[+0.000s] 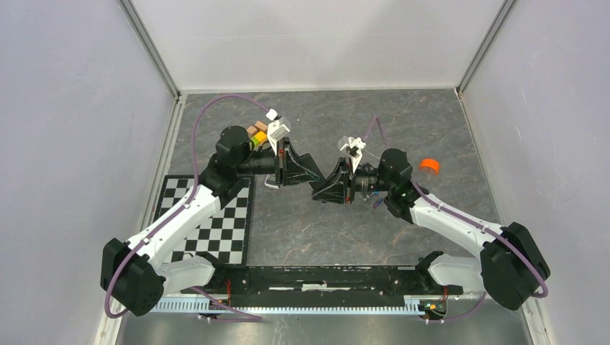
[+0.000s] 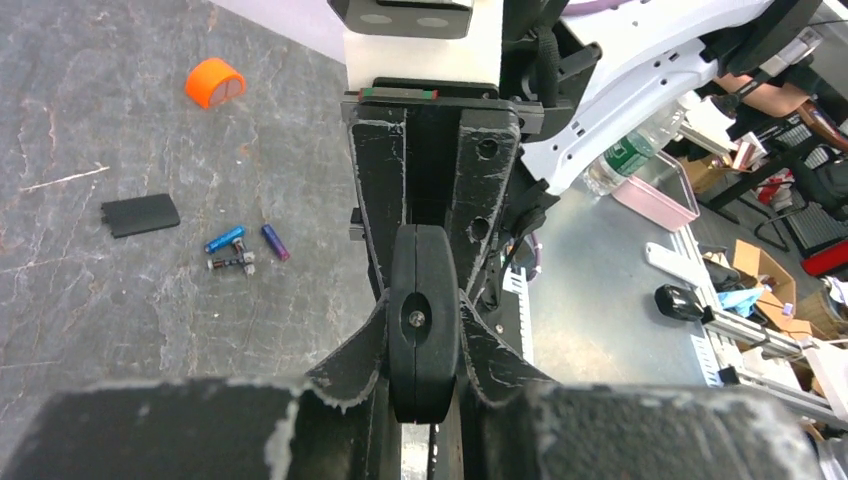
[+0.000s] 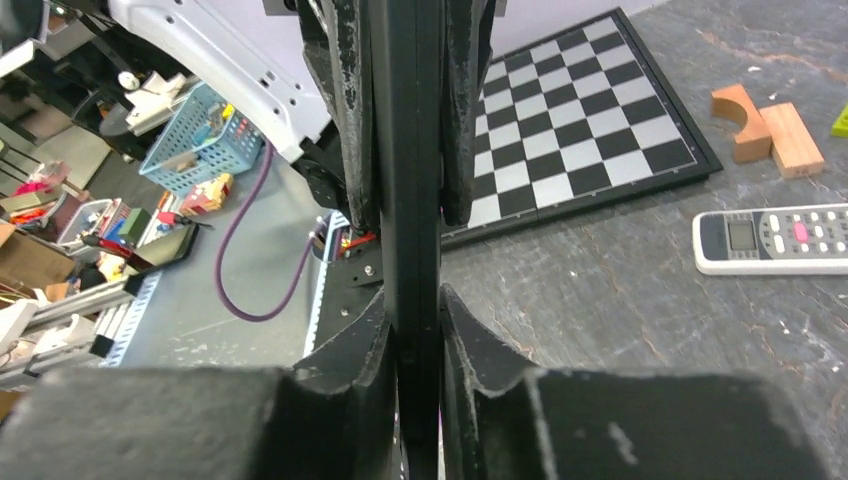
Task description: Load the batteries into the remote control
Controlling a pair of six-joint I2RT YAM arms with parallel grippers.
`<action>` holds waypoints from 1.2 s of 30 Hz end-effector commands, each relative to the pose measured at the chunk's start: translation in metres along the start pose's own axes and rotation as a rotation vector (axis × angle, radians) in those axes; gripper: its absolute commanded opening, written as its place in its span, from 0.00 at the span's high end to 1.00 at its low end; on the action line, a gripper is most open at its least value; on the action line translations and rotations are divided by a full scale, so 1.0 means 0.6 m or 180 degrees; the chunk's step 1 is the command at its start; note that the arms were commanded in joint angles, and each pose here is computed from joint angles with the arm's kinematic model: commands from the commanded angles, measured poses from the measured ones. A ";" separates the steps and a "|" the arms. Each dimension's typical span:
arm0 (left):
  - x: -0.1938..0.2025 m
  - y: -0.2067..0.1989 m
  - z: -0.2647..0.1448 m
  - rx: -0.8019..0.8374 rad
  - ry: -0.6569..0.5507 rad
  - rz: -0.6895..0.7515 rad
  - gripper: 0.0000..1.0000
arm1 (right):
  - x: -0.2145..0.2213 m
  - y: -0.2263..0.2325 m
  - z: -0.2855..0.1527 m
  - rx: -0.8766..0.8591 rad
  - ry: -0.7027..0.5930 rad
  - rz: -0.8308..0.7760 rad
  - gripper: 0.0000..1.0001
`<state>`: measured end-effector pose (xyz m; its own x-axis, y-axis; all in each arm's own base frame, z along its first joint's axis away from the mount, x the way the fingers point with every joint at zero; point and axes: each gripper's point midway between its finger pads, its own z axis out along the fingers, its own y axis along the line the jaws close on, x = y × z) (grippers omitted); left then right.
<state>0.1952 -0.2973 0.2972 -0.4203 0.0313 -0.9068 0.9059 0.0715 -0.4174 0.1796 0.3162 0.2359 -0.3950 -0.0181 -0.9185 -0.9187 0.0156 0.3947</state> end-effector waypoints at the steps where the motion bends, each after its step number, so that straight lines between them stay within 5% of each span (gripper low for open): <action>1: -0.033 -0.038 -0.003 0.0237 -0.0229 0.0139 0.85 | -0.054 0.023 0.005 -0.0124 -0.0391 -0.0020 0.82; 5: -0.058 -0.040 -0.004 0.0188 -0.0503 0.0059 0.55 | -0.076 0.033 -0.001 -0.0120 -0.0684 0.0047 0.92; 9: -0.086 -0.041 -0.005 0.0185 -0.0905 -0.0112 0.43 | -0.097 0.036 -0.005 -0.0098 -0.0912 0.0146 0.92; 19: -0.103 -0.030 0.011 0.0431 -0.1137 -0.0395 0.46 | -0.107 0.055 -0.002 -0.0322 -0.0931 0.0186 0.91; 30: -0.101 -0.015 0.021 0.0367 -0.1048 -0.0462 0.59 | -0.085 0.020 0.012 -0.0086 -0.0602 0.0189 0.87; 34: -0.094 -0.007 0.025 0.0337 -0.1005 -0.0479 0.87 | -0.082 0.004 0.014 0.0074 -0.0525 0.0122 0.83; 36: -0.092 -0.003 0.026 0.0304 -0.0988 -0.0496 0.98 | -0.084 0.003 0.013 0.0096 -0.0530 0.0126 0.73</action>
<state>0.2173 -0.3116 0.3338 -0.5489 -0.2694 -0.7913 0.8260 -0.0297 -0.5629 0.1904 0.3238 0.2712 -0.4943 0.1454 -0.8570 -0.8653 0.0116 0.5011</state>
